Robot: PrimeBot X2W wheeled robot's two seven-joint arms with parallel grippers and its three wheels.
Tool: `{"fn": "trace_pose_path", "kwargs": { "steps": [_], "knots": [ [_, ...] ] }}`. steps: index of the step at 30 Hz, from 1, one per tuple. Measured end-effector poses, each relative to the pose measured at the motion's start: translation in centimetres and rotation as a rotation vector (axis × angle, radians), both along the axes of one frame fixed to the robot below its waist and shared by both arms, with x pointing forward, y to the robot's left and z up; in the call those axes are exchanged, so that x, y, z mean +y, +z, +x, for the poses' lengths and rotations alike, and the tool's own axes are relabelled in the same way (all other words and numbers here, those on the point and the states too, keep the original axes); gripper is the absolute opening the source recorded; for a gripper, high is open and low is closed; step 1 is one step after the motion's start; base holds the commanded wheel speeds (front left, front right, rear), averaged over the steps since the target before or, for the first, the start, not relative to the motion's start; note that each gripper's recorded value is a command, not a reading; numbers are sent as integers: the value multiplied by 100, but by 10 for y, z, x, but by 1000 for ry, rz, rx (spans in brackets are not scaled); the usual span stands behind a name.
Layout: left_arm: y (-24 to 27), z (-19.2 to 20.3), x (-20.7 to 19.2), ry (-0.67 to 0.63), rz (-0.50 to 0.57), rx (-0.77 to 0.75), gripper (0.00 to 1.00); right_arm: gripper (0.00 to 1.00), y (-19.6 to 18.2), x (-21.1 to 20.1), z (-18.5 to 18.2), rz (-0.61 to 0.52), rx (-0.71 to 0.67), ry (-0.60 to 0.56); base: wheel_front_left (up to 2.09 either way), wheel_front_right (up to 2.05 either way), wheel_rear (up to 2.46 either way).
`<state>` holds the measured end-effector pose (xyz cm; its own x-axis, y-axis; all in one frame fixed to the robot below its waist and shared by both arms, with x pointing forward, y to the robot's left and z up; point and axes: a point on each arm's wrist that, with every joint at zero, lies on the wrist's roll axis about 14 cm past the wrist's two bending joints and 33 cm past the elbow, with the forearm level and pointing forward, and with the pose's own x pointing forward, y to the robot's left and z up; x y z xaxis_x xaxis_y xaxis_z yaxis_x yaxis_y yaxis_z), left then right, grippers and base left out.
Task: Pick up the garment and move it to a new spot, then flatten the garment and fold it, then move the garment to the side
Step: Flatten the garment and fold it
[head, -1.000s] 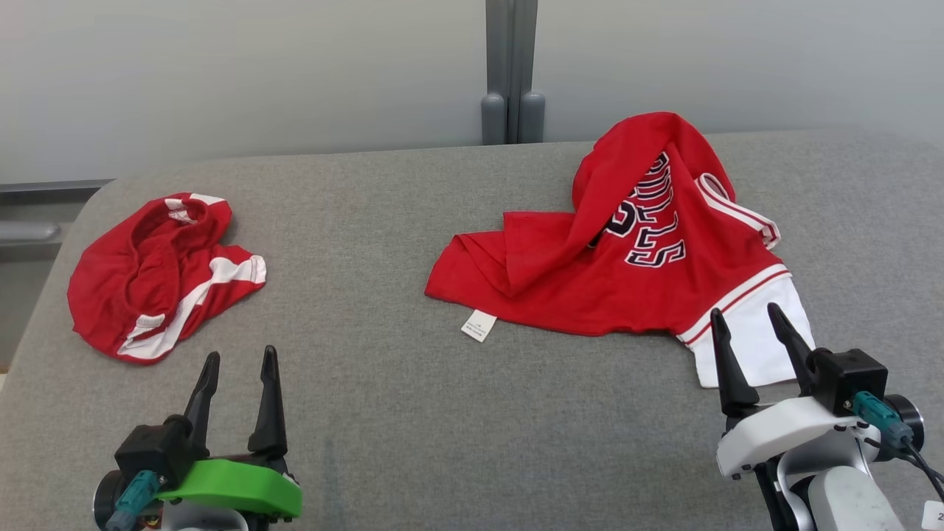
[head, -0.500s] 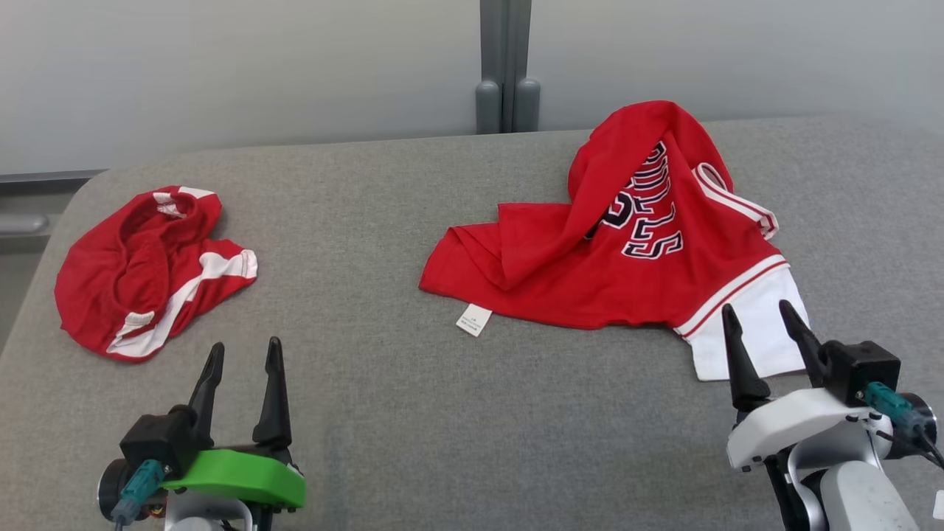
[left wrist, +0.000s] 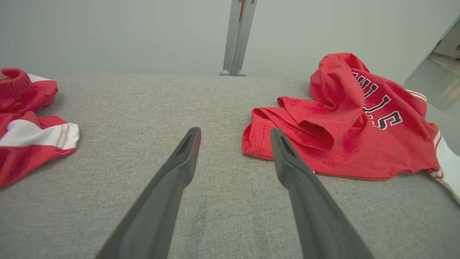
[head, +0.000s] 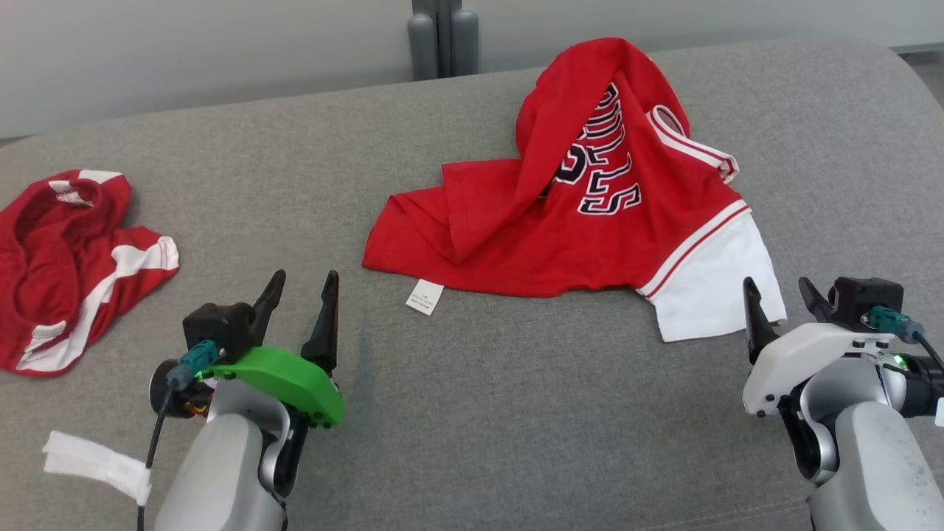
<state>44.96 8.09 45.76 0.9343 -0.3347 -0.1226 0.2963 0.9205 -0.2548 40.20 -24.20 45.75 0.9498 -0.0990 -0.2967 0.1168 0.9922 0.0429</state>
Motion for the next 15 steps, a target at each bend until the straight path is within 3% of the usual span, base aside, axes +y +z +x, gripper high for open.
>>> {"fn": "trace_pose_path", "kwargs": {
  "steps": [9,15],
  "knots": [
    [-48,27,-42,-99,6,166,100,100,-42,-27,-3,-3,158,-74,0,0,0],
    [-68,35,-60,-143,17,221,100,100,-51,-44,-1,-7,180,-124,0,0,0]
  ]
}}
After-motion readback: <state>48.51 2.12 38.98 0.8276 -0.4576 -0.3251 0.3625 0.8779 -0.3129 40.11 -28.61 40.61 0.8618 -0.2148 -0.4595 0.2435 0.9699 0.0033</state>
